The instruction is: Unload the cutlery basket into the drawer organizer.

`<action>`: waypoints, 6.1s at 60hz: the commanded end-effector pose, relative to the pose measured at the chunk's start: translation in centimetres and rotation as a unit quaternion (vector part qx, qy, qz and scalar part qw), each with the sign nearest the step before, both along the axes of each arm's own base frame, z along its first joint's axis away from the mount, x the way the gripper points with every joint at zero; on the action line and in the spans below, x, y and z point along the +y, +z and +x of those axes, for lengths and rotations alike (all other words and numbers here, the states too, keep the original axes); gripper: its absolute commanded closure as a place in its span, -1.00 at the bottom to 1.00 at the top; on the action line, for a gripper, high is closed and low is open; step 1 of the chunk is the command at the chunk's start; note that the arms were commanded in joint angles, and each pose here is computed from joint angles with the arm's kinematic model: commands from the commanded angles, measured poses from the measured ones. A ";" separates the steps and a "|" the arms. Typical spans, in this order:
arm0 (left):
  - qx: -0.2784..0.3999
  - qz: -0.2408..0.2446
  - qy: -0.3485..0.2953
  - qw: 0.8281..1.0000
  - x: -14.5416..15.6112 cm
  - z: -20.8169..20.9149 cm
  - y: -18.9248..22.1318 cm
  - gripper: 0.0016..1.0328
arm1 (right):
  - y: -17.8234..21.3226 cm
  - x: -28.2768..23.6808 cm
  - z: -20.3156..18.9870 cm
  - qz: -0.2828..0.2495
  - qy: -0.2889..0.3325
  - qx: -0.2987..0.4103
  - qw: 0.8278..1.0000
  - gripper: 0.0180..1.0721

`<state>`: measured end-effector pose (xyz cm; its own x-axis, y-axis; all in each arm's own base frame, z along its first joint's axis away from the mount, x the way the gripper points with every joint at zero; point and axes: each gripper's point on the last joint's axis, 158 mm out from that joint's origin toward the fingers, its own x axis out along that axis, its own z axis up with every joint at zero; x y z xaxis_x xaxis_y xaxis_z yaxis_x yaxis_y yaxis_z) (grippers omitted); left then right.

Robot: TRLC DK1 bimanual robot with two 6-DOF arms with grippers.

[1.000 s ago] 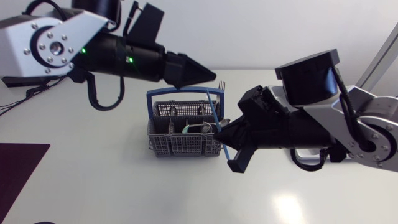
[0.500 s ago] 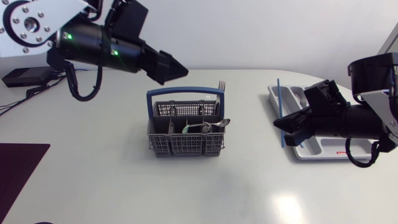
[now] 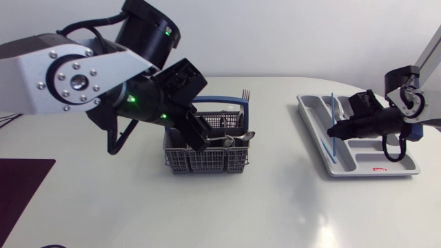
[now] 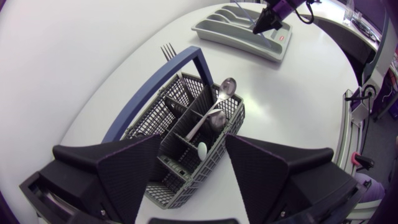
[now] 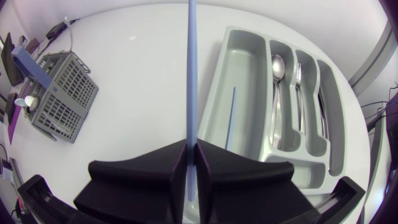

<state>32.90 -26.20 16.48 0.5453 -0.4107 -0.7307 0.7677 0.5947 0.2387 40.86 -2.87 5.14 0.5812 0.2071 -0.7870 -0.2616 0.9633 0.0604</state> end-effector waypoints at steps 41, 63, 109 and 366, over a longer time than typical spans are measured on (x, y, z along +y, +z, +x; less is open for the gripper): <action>0.004 0.143 0.027 0.989 0.7 0.6 -6.7 -0.28 | -5.7 -3.6 2.3 -0.025 -0.083 0.071 0.994 -0.37; -0.021 0.164 0.044 0.985 0.0 1.6 -7.1 -0.06 | -3.9 -2.1 0.6 -0.029 -0.069 0.054 0.996 -0.42; -0.011 0.167 0.043 0.985 -0.7 0.7 -9.0 0.93 | -2.1 -0.7 -1.5 -0.034 -0.055 0.031 0.997 -0.42; 0.026 -0.068 -0.101 0.992 -4.6 1.5 2.1 -0.62 | 0.8 -5.1 -7.5 -0.154 0.307 -0.081 0.936 0.83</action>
